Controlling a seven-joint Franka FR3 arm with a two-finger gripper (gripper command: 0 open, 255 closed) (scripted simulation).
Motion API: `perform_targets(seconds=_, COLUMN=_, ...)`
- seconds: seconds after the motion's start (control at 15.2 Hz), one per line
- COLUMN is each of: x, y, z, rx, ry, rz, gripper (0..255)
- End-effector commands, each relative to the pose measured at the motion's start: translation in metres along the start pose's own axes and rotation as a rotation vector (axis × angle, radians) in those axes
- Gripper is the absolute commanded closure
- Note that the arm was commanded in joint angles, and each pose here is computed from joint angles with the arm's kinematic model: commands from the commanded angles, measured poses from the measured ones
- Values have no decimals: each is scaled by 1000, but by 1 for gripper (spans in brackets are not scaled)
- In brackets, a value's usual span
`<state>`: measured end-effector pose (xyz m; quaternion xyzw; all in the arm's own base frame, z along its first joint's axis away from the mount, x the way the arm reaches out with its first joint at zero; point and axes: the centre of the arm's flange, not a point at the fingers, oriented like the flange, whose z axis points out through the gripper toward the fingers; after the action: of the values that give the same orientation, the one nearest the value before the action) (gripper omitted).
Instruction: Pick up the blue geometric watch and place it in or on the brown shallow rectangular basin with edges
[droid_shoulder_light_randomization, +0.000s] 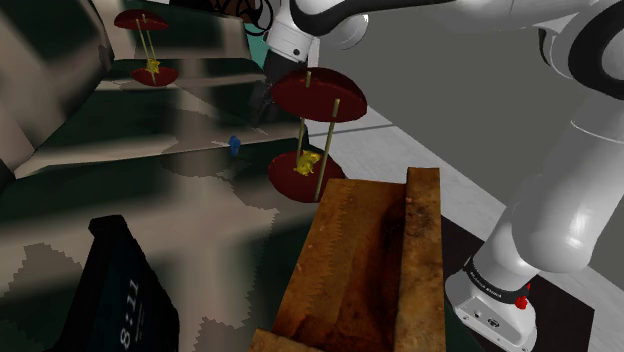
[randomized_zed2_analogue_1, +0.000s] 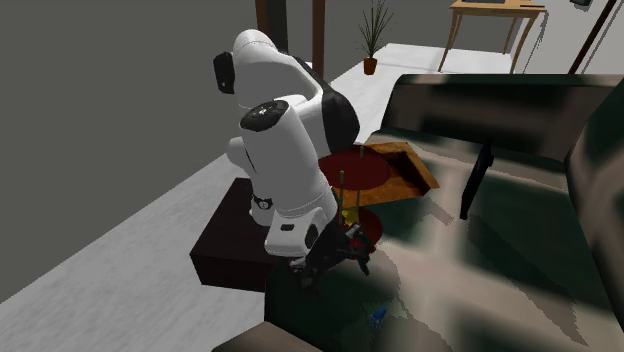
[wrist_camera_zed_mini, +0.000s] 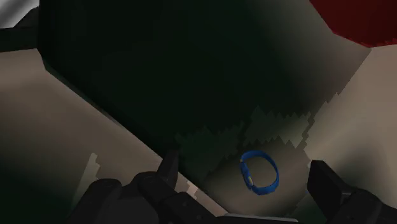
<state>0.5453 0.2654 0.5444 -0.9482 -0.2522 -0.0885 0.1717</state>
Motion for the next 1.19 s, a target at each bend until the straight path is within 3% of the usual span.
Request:
perform_targets(seconds=0.0, x=18, y=-15, z=14, rx=22, ry=0, rz=-30, gripper=0)
perform_targets(seconds=0.2, x=38, y=-28, z=27, rx=44, ry=0, rz=-62, gripper=0)
perform_targets(seconds=0.66, x=38, y=-30, z=67, rx=44, ry=0, rz=-62, gripper=0)
perform_targets(seconds=1.12, x=38, y=-30, z=67, rx=44, ry=0, rz=-62, gripper=0)
